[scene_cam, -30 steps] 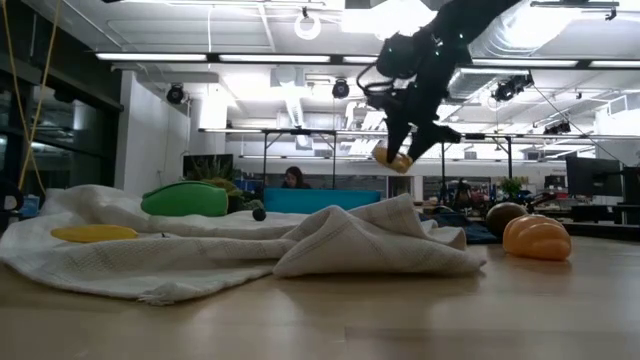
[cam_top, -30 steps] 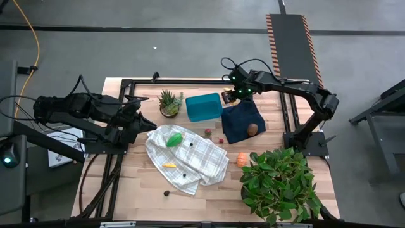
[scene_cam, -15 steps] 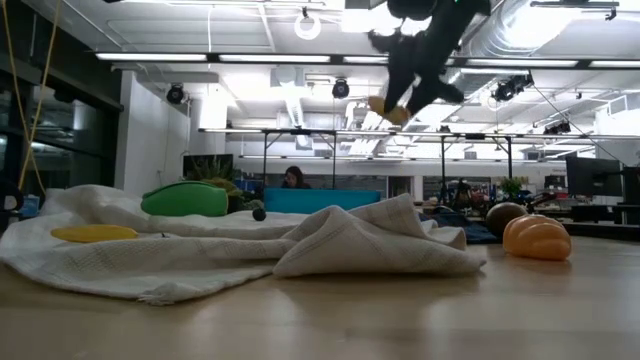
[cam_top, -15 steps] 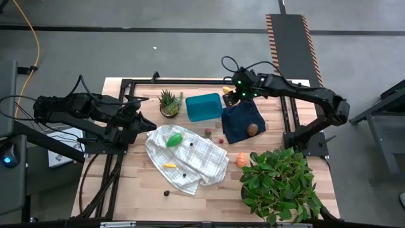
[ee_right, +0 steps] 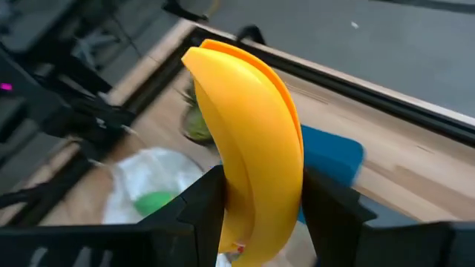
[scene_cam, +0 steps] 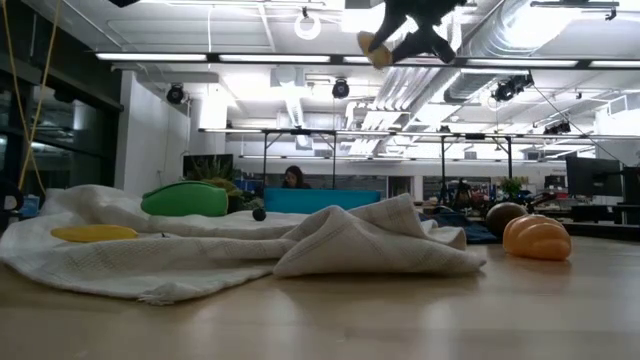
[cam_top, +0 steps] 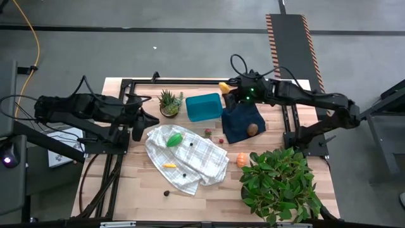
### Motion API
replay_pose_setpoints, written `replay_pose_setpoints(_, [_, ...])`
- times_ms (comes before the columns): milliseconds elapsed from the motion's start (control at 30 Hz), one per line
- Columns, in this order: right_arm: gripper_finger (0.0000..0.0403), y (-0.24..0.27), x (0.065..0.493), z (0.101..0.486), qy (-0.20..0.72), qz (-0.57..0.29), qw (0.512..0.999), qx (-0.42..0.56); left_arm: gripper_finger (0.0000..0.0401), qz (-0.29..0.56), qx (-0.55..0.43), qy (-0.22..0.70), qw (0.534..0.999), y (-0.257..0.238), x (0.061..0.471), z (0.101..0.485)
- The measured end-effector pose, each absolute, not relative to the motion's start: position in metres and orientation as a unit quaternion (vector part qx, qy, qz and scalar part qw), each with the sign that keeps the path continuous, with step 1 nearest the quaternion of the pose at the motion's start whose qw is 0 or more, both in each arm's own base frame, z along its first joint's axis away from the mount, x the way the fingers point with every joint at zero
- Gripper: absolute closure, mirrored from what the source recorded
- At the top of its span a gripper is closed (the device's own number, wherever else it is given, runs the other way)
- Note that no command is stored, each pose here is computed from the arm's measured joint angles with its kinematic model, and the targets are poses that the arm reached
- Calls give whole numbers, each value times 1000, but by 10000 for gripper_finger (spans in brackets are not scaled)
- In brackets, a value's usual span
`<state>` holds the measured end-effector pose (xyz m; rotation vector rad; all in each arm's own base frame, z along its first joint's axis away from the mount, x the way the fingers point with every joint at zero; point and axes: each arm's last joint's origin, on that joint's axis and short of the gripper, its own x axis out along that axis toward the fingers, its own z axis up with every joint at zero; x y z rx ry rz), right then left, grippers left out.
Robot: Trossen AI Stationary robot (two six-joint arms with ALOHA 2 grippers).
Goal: Pick and placing Produce into tupperware
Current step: Put the banana into the blue bin
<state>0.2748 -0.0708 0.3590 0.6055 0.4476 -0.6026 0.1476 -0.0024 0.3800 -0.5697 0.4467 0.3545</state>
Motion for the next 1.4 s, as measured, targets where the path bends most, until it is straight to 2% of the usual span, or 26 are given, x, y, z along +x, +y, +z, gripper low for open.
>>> replay_pose_setpoints(333, [254, -62, 283, 363, 191, -268, 900, 285, 355, 187, -208, 258, 925, -4, 190, 363])
replay_pose_setpoints(567, [254, -66, 303, 356, 172, -243, 914, 277, 355, 189, -203, 279, 919, -5, 203, 355])
replay_pose_setpoints(1033, [254, -90, 335, 309, 242, -257, 891, 286, 355, 196, -234, 279, 910, -5, 203, 354])
replay_pose_setpoints(1167, [254, -96, 346, 309, 250, -260, 890, 278, 355, 197, -238, 278, 909, -5, 204, 354])
replay_pose_setpoints(1400, [254, -108, 364, 311, 332, -265, 866, 266, 355, 194, -241, 279, 909, -5, 204, 354])
